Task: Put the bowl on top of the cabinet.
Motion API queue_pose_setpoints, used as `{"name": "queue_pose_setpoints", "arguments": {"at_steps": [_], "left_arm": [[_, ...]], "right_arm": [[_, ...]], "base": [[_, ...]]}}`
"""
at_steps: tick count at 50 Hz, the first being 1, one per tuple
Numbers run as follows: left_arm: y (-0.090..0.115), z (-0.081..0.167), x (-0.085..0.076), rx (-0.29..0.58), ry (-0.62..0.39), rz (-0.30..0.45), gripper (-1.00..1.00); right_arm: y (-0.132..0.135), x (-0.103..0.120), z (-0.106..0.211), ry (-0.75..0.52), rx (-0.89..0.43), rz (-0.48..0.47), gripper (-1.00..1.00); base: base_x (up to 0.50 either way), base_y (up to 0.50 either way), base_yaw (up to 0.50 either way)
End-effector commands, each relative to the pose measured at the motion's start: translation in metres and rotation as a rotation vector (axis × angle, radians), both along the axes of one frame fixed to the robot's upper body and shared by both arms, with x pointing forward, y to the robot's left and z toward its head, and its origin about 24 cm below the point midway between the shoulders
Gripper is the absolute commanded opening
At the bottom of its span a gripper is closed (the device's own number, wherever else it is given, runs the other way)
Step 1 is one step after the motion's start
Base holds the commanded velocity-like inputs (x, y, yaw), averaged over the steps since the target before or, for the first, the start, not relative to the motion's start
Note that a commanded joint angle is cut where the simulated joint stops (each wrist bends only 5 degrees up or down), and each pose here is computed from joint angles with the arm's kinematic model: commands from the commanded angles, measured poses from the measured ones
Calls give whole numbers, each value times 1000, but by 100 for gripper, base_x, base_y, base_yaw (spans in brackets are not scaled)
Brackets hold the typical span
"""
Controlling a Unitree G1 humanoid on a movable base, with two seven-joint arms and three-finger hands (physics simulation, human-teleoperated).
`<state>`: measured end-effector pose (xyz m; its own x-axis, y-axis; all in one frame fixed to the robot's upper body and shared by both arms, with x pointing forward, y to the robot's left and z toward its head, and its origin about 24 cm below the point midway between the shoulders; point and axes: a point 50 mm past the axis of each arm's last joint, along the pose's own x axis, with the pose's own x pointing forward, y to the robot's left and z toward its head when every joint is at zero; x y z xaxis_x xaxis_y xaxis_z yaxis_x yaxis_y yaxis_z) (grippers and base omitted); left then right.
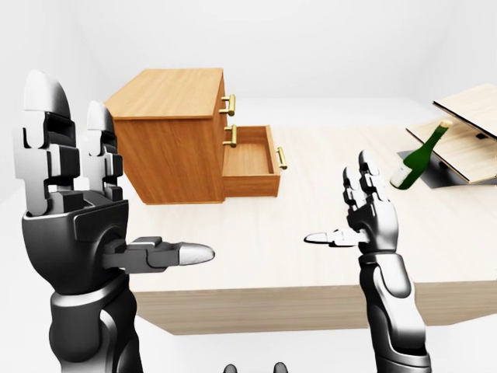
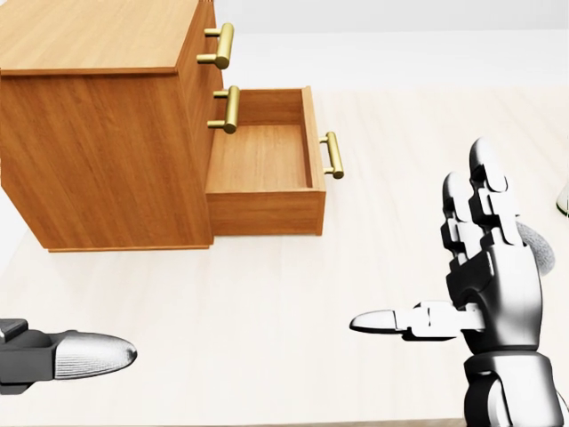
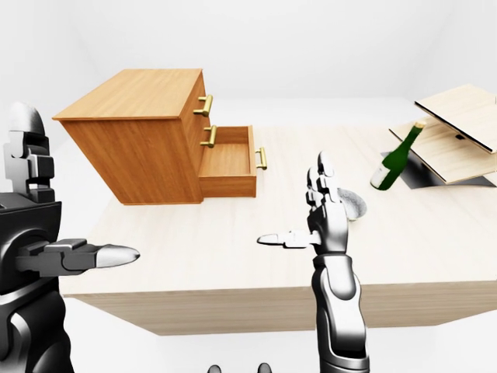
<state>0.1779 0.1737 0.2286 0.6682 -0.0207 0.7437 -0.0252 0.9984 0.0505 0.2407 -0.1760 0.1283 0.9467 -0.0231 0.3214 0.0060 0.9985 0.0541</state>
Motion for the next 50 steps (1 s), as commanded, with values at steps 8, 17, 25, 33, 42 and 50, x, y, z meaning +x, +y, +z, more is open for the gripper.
{"name": "queue_pose_setpoints", "arguments": {"at_steps": [8, 17, 25, 33, 42, 50], "left_arm": [[0, 3, -2, 0, -17, -3, 100], [0, 5, -3, 0, -28, -3, 100], [0, 7, -7, -3, -47, -4, 100], [0, 8, -6, -3, -48, -5, 100], [0, 8, -7, -3, -53, -5, 100], [0, 9, -8, -4, -57, -4, 100]], "right_arm": [[-1, -1, 4, -19, 24, 11, 100], [0, -1, 3, -16, 17, 11, 100], [4, -5, 4, -20, -2, 37, 100], [4, 0, -1, 6, -46, 0, 100], [4, 0, -2, 12, -54, -10, 100], [3, 2, -1, 9, -68, -19, 100]], "base": [[50, 0, 0], [50, 0, 0], [15, 0, 0], [45, 0, 0], [2, 0, 0], [0, 0, 0]]}}
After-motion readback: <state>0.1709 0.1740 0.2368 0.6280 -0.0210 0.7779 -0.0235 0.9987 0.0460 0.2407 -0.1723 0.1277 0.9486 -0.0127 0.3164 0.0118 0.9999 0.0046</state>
